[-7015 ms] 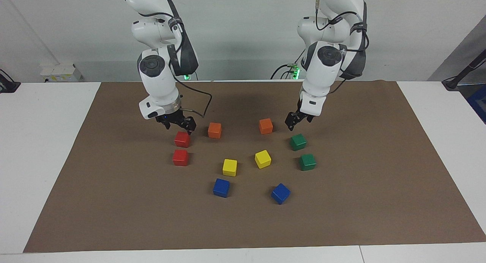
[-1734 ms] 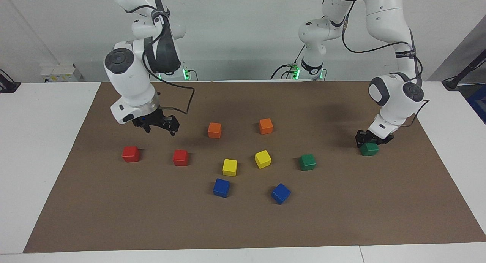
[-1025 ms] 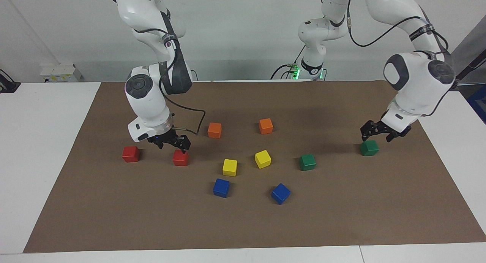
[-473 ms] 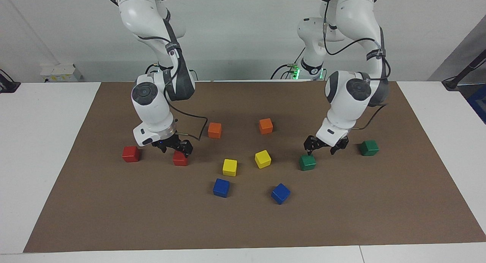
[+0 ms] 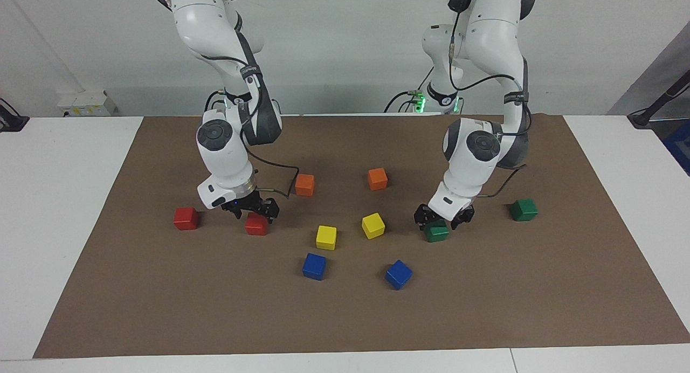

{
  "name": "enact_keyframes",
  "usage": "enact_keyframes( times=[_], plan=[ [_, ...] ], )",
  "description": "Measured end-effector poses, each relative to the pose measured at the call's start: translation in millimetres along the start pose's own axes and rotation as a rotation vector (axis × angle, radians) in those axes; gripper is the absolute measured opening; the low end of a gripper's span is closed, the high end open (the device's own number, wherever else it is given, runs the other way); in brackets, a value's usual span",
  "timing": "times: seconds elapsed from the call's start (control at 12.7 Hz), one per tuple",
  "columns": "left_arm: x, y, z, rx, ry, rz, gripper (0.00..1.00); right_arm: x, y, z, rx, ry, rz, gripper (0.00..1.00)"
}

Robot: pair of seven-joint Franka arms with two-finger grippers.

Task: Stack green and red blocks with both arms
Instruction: 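Grasp the second red block with the right gripper while the left gripper grasps green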

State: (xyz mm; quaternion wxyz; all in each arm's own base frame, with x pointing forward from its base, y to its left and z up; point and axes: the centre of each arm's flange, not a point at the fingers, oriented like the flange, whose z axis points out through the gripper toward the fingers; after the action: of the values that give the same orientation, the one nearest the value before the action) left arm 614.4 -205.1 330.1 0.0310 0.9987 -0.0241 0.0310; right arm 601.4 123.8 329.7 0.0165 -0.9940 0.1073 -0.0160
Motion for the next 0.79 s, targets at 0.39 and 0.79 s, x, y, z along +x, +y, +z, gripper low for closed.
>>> enact_keyframes(
  times=[0.39,0.79],
  plan=[
    [-1.0,-0.2,15.5,-0.003,0.008,0.000,1.00,-7.3,3.2,14.0,0.001,0.004,-0.011,1.00],
    [-12.0,4.4,31.9,-0.005,0.010,0.006,0.91,-15.7,8.4,29.5,0.000,0.004,-0.029,0.66]
  ],
)
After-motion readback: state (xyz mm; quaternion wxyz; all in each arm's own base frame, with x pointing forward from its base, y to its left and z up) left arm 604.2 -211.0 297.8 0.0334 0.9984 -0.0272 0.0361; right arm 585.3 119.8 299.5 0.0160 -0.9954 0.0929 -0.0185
